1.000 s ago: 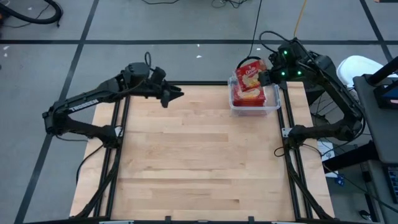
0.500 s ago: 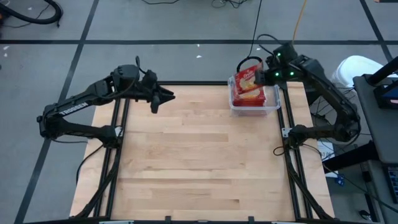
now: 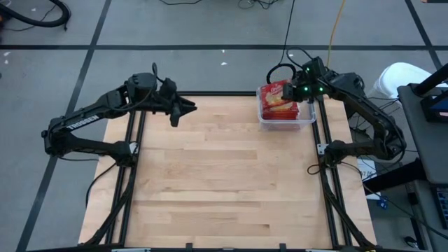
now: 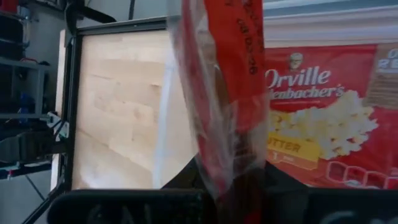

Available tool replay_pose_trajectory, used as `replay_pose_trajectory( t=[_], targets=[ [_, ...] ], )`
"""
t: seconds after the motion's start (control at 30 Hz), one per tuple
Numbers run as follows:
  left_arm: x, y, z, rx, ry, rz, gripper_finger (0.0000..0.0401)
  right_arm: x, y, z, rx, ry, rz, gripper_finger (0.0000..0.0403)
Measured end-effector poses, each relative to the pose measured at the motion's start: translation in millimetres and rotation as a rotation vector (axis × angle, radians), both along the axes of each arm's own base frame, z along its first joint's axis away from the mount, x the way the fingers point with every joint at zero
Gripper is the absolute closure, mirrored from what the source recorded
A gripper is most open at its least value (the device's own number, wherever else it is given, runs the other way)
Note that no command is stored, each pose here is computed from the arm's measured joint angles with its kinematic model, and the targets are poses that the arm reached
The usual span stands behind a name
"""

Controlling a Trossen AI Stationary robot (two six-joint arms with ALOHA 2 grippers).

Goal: Sort popcorn bags into baskets
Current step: Put the popcorn bag into the transparent container

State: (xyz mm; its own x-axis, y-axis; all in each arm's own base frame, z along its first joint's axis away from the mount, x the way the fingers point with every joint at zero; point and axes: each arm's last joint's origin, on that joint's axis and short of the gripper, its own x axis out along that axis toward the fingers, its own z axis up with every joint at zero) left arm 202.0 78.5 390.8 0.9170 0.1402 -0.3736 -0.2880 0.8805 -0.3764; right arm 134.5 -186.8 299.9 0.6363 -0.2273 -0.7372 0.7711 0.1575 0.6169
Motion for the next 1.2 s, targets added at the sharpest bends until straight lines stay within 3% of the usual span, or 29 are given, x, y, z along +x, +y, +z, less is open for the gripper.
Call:
replay_pose_trajectory(
  t=[0.3,0.63,0.8,1.2],
  targets=[
    [0,2,0,0.030,0.008,0.053,0.0284,-13,-5,-7,-0.010,0.080,-0.051,0.0359],
    [0,4,0,0.075,0.019,0.094,0.0284,-18,-5,-9,-0.029,0.164,-0.090,0.0235],
    [0,5,0,0.072,0.019,0.102,0.0284,-18,-7,-8,-0.055,0.175,-0.096,0.0198],
    [0,5,0,0.071,0.017,0.104,0.0284,-11,3,12,-0.220,0.072,-0.052,0.0208]
  ],
)
